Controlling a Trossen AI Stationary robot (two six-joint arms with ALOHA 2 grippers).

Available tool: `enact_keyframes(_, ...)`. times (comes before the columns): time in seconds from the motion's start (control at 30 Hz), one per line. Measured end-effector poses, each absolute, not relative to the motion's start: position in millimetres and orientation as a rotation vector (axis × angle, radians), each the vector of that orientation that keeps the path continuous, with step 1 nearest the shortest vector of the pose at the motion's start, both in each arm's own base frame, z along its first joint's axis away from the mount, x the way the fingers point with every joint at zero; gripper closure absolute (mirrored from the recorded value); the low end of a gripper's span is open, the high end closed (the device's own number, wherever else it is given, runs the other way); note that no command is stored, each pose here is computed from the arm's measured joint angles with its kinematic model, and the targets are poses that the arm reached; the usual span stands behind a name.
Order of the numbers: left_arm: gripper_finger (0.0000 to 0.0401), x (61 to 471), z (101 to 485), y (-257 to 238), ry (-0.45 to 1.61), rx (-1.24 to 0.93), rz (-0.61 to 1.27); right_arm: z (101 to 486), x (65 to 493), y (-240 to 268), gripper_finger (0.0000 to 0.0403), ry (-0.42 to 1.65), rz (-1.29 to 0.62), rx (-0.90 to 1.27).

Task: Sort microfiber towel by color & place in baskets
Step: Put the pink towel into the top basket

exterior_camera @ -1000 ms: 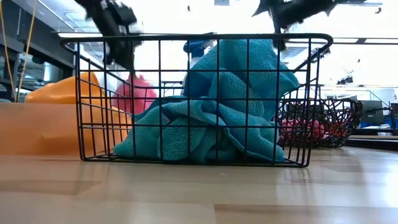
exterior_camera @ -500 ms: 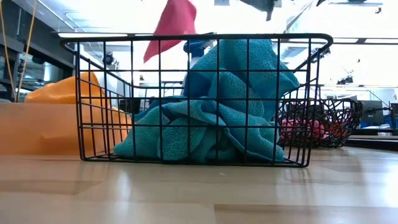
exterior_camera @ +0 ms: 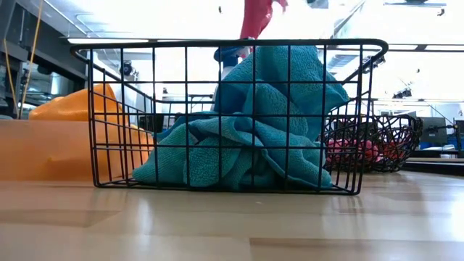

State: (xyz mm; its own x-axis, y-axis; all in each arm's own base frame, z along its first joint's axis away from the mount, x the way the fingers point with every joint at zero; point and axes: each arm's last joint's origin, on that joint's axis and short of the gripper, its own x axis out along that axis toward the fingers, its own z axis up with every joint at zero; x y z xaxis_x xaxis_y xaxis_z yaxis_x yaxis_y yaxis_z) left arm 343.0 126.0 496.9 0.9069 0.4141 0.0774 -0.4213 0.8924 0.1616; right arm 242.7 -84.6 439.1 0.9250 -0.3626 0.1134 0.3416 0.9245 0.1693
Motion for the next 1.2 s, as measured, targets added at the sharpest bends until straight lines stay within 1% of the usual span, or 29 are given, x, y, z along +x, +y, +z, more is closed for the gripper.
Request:
enact_keyframes(0.13, 0.0401, 359, 492, 118, -0.051, 0.179, 0.355, 438, 262, -84, 0.0069, -0.036, -0.517, 0.061)
enact_keyframes(0.3, 0.0401, 367, 487, 113, -0.045, 0.175, 0.328, 441, 281, -86, 0.0071, -0.009, -0.575, -0.002)
enact_keyframes(0.37, 0.0401, 367, 488, 113, -0.047, 0.169, 0.329, 442, 287, -86, 0.0089, 0.001, -0.586, -0.026)
enact_keyframes(0.4, 0.0401, 367, 488, 113, -0.048, 0.168, 0.330, 443, 288, -85, 0.0109, 0.002, -0.592, -0.038)
enact_keyframes(0.47, 0.0401, 365, 488, 115, -0.040, 0.161, 0.344, 443, 289, -83, 0.0172, 0.017, -0.599, -0.058)
enact_keyframes(0.5, 0.0399, 365, 487, 116, -0.035, 0.153, 0.350, 444, 289, -82, 0.0214, 0.022, -0.607, -0.064)
enact_keyframes(0.57, 0.0390, 363, 485, 119, -0.010, 0.131, 0.358, 446, 287, -81, 0.0316, 0.038, -0.606, -0.070)
enact_keyframes(0.6, 0.0382, 362, 483, 121, 0.007, 0.116, 0.363, 446, 285, -81, 0.0358, 0.052, -0.606, -0.075)
enact_keyframes(0.63, 0.0372, 360, 482, 124, 0.027, 0.099, 0.371, 447, 283, -81, 0.0379, 0.061, -0.608, -0.080)
enact_keyframes(0.73, 0.0334, 356, 477, 134, 0.078, 0.047, 0.397, 448, 271, -84, 0.0380, 0.111, -0.650, -0.077)
enact_keyframes(0.8, 0.0304, 349, 476, 141, 0.110, 0.036, 0.423, 445, 260, -87, 0.0394, 0.184, -0.711, -0.080)
enact_keyframes(0.97, 0.0232, 322, 485, 156, 0.144, 0.026, 0.488, 427, 231, -103, 0.0398, 0.369, -0.857, -0.071)
enact_keyframes(1.1, 0.0195, 293, 489, 159, 0.236, -0.002, 0.502, 397, 201, -113, 0.0400, 0.443, -0.957, 0.010)
enact_keyframes(1.2, 0.0185, 277, 487, 157, 0.298, -0.042, 0.402, 359, 179, -115, 0.0400, 0.477, -1.005, 0.089)
